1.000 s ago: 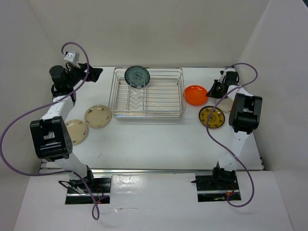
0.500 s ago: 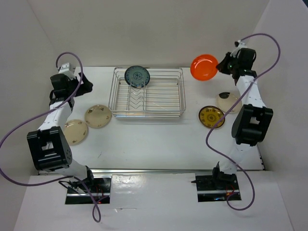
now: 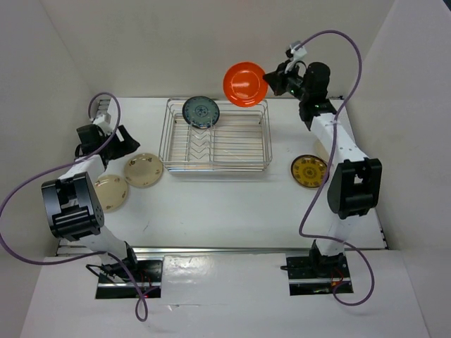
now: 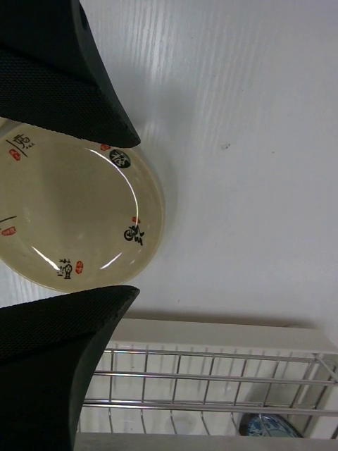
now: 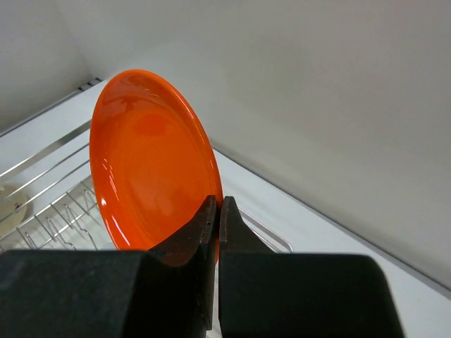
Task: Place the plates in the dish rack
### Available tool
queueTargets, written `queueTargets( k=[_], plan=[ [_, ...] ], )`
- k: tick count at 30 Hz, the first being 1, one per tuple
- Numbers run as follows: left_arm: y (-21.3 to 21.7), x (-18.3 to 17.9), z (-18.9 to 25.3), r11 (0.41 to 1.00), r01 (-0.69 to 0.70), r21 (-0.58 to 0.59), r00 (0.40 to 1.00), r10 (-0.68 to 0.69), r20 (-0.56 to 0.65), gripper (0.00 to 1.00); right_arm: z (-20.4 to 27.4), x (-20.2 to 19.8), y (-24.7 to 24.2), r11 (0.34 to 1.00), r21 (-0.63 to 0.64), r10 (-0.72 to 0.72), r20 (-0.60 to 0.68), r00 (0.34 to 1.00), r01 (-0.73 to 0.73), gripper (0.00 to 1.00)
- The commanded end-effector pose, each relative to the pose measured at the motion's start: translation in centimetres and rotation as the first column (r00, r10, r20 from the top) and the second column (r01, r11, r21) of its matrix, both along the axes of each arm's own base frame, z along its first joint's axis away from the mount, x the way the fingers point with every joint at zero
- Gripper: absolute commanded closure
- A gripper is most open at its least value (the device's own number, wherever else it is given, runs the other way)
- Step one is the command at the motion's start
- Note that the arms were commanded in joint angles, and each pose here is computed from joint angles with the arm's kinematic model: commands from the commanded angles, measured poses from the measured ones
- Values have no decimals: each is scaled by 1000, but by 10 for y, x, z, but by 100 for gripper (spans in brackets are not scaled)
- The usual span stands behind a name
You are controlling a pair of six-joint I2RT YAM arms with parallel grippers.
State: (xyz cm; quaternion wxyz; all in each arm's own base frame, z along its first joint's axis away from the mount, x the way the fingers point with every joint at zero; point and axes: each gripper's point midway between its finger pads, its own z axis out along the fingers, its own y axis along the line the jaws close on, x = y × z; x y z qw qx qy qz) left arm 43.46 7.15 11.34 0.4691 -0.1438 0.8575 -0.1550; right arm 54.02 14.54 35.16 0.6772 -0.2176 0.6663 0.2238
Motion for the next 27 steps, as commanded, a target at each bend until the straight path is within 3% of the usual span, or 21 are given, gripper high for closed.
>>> queueTargets(
  k=[1,6,11,27],
  plan=[
    [-6,4,1,997,75,13,996,-76,44,15,25,8,20,999,-20,50,189,981,-46,100],
    [-1,2,-10,997,66,27,998,-65,-7,17,20,21,83,989,-112,126,253,959,-101,100],
    [2,2,-11,998,50,38,999,-49,-12,17,2,32,114,981,-137,170,285,943,-136,100],
    [11,4,-15,996,36,87,999,-35,-10,17,-32,58,152,988,-152,74,380,922,-17,100]
  ],
)
